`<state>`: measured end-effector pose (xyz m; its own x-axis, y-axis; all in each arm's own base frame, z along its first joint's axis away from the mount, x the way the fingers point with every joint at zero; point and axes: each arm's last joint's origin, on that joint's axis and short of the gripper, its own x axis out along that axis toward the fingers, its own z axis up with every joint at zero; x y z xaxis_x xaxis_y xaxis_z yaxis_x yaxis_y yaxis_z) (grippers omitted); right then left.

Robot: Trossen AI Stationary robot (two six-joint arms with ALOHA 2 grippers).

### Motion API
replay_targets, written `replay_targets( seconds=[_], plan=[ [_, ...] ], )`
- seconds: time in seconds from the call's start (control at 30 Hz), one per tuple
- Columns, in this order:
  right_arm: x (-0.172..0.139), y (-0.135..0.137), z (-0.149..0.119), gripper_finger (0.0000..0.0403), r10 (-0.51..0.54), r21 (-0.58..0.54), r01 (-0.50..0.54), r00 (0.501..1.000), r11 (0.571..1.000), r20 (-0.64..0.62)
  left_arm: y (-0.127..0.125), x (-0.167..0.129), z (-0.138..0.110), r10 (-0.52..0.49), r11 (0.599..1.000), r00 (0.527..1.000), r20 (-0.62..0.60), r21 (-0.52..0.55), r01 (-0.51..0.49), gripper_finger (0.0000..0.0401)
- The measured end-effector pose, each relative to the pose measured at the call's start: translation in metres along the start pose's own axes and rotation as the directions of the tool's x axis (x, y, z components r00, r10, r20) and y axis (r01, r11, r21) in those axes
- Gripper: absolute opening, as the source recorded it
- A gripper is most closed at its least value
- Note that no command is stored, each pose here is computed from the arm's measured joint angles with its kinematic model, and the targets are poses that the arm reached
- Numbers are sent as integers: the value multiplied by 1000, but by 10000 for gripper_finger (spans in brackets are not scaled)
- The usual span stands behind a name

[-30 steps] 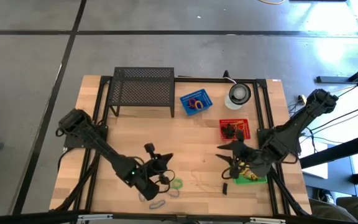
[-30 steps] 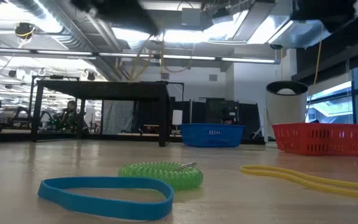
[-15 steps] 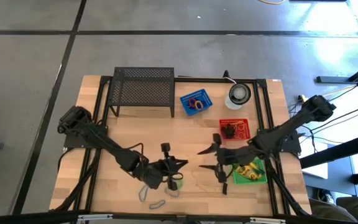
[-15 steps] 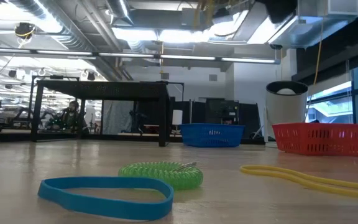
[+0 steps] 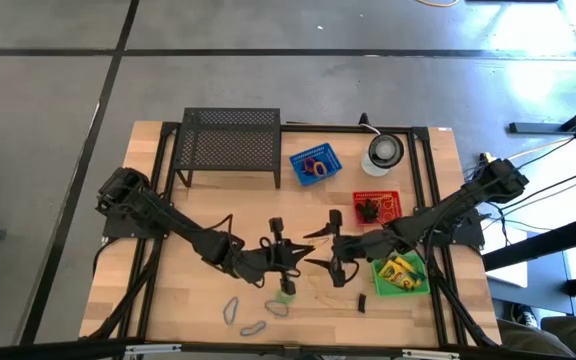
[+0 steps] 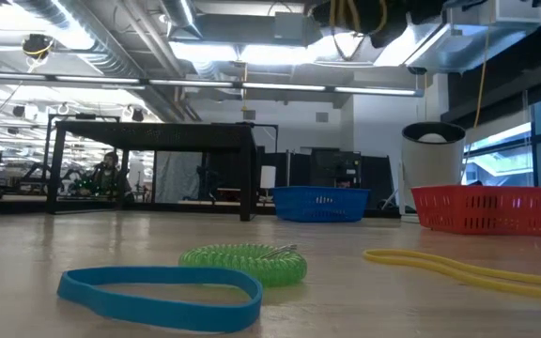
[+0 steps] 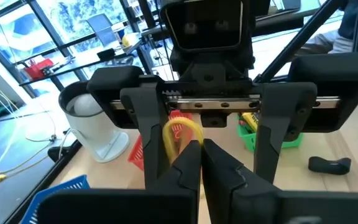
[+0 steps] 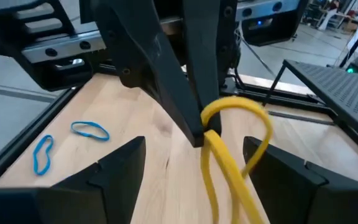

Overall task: Pick & Place Office Desk Supplies
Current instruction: Put the yellow rubber band into the red bin

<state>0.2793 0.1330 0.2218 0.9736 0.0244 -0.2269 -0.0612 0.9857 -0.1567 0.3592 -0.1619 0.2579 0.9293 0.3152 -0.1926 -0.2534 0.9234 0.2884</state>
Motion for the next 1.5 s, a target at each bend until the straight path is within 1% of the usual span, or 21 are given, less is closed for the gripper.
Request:
replay_targets(
  seconds=[0.23, 0.4, 0.53, 0.77, 0.8, 0.83, 0.97, 1.1, 1.17, 1.27, 1.4, 1.5],
  plan=[
    [1, -2, 0, 258, -5, 30, 5, 1000, 1000, -1, 2, 2, 0, 7, 1000, 1000, -4, 0, -7, 3],
    [1, -2, 0, 221, -5, 48, 5, 1000, 999, -1, 2, 2, 0, 7, 1000, 1000, 0, -4, -7, 3],
    [1, -2, 0, 166, -7, 48, 7, 1000, 999, -1, 2, 2, 0, 7, 1000, 1000, 1, -5, -7, 3],
    [1, -2, 0, 37, -9, 52, 10, 1000, 999, -2, 2, 2, 0, 7, 1000, 1000, 1, -5, -7, 3],
    [1, -3, 0, 20, -11, 52, 11, 1000, 999, -2, 2, 2, 0, 7, 1000, 1000, 1, -5, -7, 3],
    [2, -4, 0, 11, -14, 57, 14, 1000, 998, -3, 2, 2, 0, 7, 1000, 1000, 1, -6, -7, 3],
    [2, -7, -2, 15, -51, 114, 53, 998, 992, -24, 2, 2, 0, 10, 1000, 1000, 0, -7, -10, 3],
    [2, -10, -4, 5, -65, 134, 71, 997, 988, -51, 3, 2, 0, 31, 999, 1000, -4, -45, -31, 12],
    [0, -12, -4, 6, -64, 146, 73, 995, 987, -70, 3, 2, 0, 40, 997, 999, -3, -66, -40, 28],
    [-10, -17, 0, 6, -81, 158, 97, 991, 983, -109, 3, 2, -1, 36, 995, 999, -9, -95, -36, 62],
    [-34, -29, 5, 5, -106, 191, 144, 975, 971, -194, 3, 2, -4, 38, 991, 999, -37, -126, -42, 112],
    [-55, -38, 5, 5, -134, 218, 199, 950, 955, -282, 2, 2, -8, 42, 989, 997, -67, -136, -50, 141]
  ],
)
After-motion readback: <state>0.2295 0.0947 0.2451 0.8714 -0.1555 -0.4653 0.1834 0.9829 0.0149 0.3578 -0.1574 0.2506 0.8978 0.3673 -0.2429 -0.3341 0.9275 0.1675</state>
